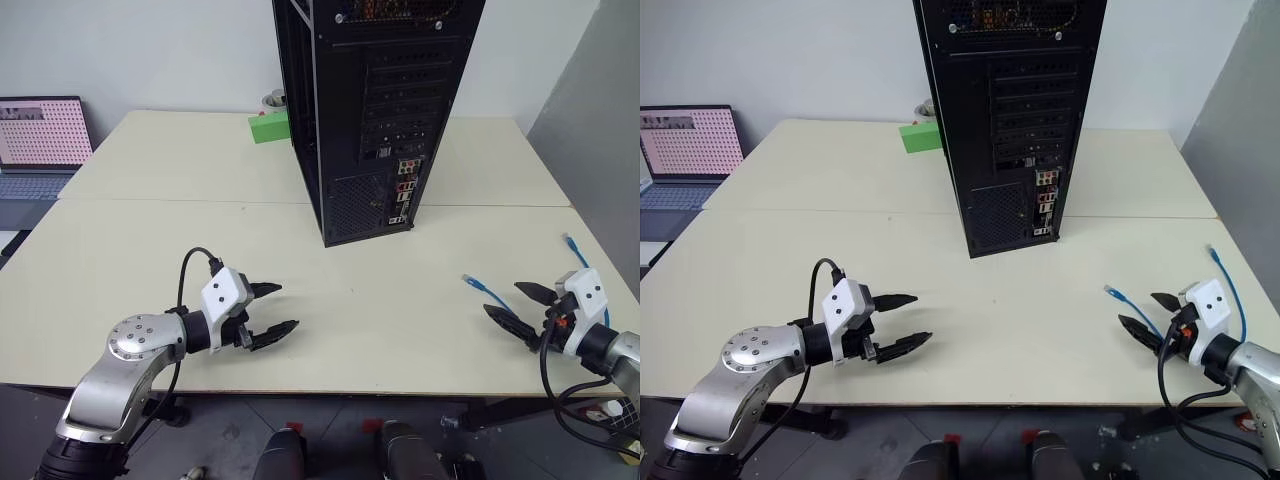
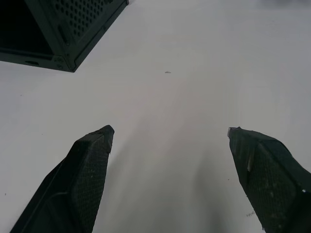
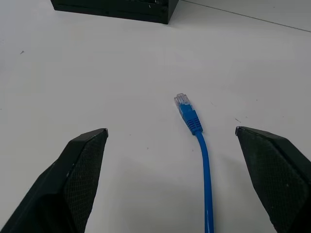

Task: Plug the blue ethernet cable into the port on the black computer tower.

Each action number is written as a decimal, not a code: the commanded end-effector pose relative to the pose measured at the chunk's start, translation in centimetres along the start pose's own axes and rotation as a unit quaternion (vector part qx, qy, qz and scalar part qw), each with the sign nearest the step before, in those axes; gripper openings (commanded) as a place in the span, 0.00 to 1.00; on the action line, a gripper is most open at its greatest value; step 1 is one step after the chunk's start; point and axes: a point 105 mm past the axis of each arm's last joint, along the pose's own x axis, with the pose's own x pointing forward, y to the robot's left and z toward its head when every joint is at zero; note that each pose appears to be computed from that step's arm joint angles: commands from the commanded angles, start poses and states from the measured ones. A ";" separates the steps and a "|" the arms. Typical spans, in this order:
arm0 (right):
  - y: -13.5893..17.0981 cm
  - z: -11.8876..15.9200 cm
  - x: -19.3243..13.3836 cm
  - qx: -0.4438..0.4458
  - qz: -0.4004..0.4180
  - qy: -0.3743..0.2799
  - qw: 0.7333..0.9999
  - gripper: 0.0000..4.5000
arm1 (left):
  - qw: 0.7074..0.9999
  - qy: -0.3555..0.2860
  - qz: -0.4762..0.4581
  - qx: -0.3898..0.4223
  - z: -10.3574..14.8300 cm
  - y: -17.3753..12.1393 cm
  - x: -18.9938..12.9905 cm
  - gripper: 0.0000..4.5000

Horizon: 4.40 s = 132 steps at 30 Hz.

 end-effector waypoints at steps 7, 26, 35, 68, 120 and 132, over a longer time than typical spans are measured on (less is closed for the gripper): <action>0.1 0.9 0.1 -0.017 0.004 -0.013 1.000 0.99 | 0.999 -0.012 -0.014 0.026 1.2 -0.4 -0.2 0.90; 0.3 0.4 1.6 -0.019 0.003 0.000 1.000 0.99 | 0.994 -0.032 -0.095 0.038 2.7 -2.6 2.4 0.90; -1.5 -1.3 3.8 -0.019 0.002 0.028 0.999 0.99 | 0.986 -0.053 -0.145 0.068 4.2 -3.6 4.9 0.90; 6.4 2.7 6.6 -0.182 0.229 0.033 0.956 0.01 | 0.978 -0.048 -0.170 0.107 4.9 -3.0 8.5 0.90; 11.3 7.5 6.0 -0.131 0.348 0.008 0.928 0.60 | 0.945 -0.110 -0.169 0.257 4.4 -3.1 10.2 0.07; 12.9 7.9 5.5 0.032 0.356 -0.010 0.934 0.60 | 0.810 -0.240 -0.041 0.534 4.8 -3.7 9.3 0.07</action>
